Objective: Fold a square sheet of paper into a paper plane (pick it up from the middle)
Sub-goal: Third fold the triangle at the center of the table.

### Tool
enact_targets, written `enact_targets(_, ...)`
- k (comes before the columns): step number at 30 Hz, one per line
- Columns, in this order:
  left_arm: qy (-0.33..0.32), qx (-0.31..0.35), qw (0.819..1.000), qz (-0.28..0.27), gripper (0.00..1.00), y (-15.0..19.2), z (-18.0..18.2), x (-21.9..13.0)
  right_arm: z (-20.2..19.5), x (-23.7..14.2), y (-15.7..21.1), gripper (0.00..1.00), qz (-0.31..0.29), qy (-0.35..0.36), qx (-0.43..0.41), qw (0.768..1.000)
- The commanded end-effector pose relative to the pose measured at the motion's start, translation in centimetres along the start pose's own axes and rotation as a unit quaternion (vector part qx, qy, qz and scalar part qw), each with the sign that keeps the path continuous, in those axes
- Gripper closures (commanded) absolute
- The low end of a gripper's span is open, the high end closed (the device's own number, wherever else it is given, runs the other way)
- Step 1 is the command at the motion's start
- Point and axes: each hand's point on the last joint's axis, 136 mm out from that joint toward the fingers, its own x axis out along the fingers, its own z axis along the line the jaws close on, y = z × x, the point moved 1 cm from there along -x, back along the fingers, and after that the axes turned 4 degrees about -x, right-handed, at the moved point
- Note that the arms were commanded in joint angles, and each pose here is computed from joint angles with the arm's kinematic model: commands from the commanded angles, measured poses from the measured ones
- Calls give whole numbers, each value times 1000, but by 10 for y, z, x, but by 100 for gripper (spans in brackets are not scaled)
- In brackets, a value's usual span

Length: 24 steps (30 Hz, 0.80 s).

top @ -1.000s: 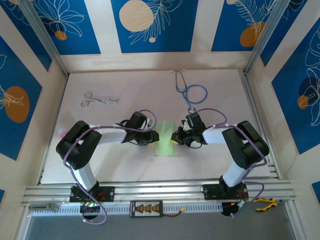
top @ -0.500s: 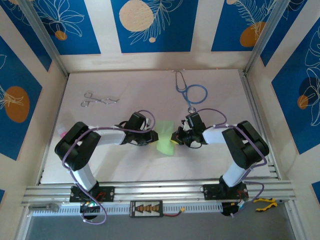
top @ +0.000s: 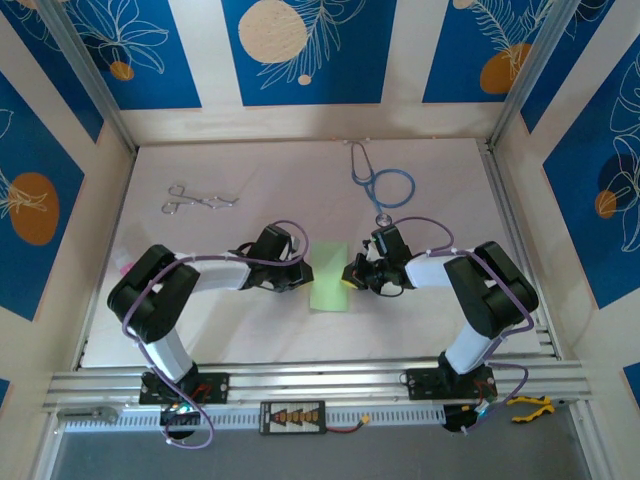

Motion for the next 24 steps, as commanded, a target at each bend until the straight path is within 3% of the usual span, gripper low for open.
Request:
enact_targets(1,7,-4,1000,0,90,3,-4,-3,-19,3,12,96,23,33,20,999)
enact_targets(13,18,-15,1000,-2,100,1,-9,-7,-13,0,9,91,17,25,14,999)
enact_targets(17,19,-27,999,-8,100,-1,-13,-12,4,-9,1,83,9,8,-8,1000)
enact_targets(24,35,-52,998,-10,100,-3,-21,-16,36,-36,-9,58,-31,1,-74,997)
